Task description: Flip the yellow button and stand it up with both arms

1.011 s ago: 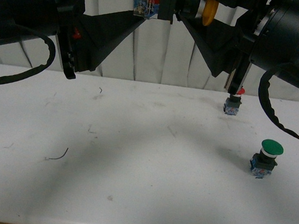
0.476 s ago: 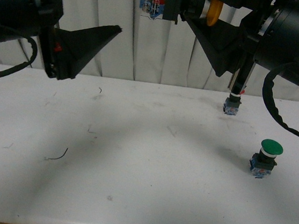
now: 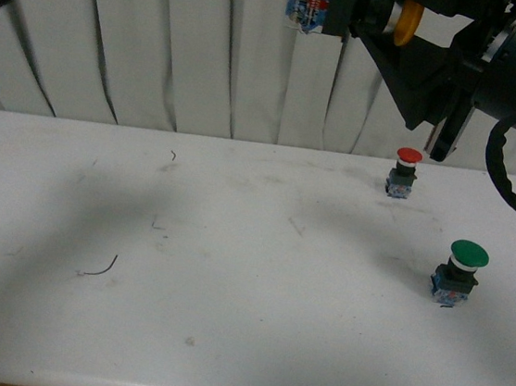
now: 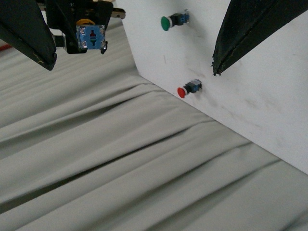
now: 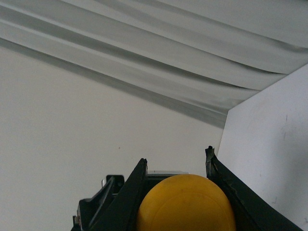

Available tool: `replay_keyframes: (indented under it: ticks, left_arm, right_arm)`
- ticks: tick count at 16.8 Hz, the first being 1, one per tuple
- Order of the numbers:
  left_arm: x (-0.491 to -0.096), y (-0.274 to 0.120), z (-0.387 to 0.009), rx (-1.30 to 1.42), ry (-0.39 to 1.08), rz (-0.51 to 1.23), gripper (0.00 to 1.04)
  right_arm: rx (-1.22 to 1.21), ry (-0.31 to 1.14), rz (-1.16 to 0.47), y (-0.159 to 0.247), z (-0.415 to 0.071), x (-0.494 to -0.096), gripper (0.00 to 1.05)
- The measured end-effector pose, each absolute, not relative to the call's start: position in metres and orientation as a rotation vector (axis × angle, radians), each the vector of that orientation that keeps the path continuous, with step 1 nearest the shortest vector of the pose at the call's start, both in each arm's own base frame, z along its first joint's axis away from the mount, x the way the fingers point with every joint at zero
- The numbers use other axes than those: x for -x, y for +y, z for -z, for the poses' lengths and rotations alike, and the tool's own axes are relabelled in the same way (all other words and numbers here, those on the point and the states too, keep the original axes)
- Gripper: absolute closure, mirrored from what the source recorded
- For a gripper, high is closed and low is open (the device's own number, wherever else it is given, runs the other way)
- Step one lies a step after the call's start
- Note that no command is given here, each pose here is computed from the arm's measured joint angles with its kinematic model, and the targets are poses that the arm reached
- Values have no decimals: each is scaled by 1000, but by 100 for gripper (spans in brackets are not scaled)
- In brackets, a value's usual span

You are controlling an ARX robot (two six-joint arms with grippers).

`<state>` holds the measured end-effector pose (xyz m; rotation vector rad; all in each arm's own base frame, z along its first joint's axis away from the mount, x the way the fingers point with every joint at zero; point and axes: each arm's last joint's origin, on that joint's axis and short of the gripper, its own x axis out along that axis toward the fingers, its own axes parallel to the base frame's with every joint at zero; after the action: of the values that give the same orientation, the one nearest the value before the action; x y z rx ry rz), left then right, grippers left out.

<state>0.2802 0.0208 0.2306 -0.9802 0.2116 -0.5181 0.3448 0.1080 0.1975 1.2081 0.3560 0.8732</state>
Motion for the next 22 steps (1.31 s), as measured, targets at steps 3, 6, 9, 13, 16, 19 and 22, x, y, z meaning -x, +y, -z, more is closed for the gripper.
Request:
replay_keyframes:
  ticks: [3,6,9,13,16,19,22]
  left_arm:
    - [-232,37,-248,820,169,478,7]
    - [-180,18,-258,368,7,160,33]
    - [-163,15,-223,72,17,-4,69]
    - [-145,-1,-205,17,-6,17,103]
    - [-135,0,-191,17,4,-2,103]
    - [-127,0,-182,17,5,-2,103]
    - [-120,0,-177,17,3,-2,103]
  right_arm:
    - [-1211,347,-860,104,-197,-346,70]
    - [-1209,350,-863,104,-197,-346,70]
    - [-1209,347,-862,104,-197,-346,70]
    - [-1209,347,-860,104,-197,-346,70]
    - [-1203,347,-862,105,-197,-346,70]
    - [-1201,361,-869,110,-193,-346,70]
    - [-1197,364,-872,112,-193,-345,70]
